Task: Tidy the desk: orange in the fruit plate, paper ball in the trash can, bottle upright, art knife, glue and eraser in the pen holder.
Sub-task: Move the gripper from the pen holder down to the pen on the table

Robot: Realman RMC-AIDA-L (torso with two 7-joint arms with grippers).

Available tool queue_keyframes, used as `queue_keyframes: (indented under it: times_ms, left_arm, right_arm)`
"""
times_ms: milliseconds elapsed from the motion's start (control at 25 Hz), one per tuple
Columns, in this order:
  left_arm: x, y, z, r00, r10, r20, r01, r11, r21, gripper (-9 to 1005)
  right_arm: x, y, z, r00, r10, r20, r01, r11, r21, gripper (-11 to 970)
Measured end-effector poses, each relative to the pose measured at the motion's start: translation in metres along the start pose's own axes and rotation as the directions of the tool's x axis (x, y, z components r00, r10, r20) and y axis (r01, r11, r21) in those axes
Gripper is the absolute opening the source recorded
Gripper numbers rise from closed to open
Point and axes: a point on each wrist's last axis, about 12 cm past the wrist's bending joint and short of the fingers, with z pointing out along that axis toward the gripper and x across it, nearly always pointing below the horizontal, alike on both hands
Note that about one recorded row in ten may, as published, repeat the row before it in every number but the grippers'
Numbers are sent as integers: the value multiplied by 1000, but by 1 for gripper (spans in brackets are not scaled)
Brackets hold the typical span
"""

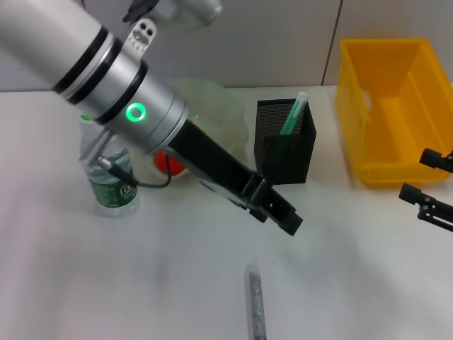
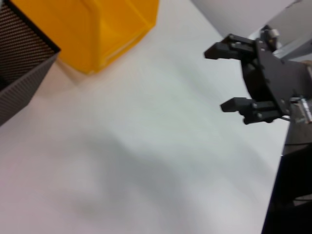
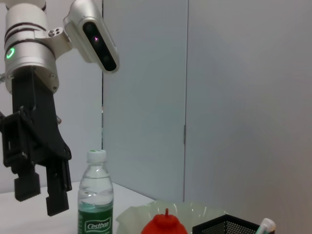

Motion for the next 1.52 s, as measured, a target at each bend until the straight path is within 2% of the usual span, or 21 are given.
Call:
queue_keyframes:
  times_ms: [280,520,680,880,1000,1080,1120,1160,1280,1320,1360,1520]
  left_arm:
    - [-11,-1,2,997,-82,-16,81,995,-65,595]
    - [-9,3,15,989,-109,-100,101,991,-88,628]
    - [-2,7,17,994,-44,-97,37,997,-75,649]
    - [24,25,16,989,140,48,-142,989,50,675]
    - [53,47,14,949,247,195,-267,960,87,691]
    - [69,59,12,919,282,276,-318,944,92,701]
    - [83,68,10,885,303,352,-355,931,90,706]
    - [93,75,8,862,308,403,-370,925,84,711]
    - [120,91,4,790,335,514,-412,910,41,727]
    - [134,97,3,747,363,557,-437,899,-1,732]
    - [134,97,3,747,363,557,-437,899,-1,737]
    - [160,104,5,658,426,621,-477,874,-94,773]
  right_arm:
    - [-1,-3,-1,1000,-17,5,17,1000,16,699]
    - [-2,-3,-2,1000,-19,10,19,1000,24,699]
    - [-2,-3,-2,1000,-15,15,15,1000,23,699]
    - [-4,-2,0,999,43,31,-44,999,7,699]
    - [-8,-1,5,993,108,42,-107,994,-29,700]
    - [-13,-2,9,986,159,40,-156,985,-71,700]
    - [-21,-5,14,976,218,8,-216,968,-126,700]
    - [-21,-5,14,976,218,8,-216,968,-126,700]
    - [-35,-10,27,942,318,-102,-333,918,-214,700]
    - [-41,-12,33,922,352,-158,-382,894,-234,700]
    - [-46,-13,40,898,377,-226,-427,870,-247,700]
    - [-66,-16,77,756,399,-518,-570,792,-221,700]
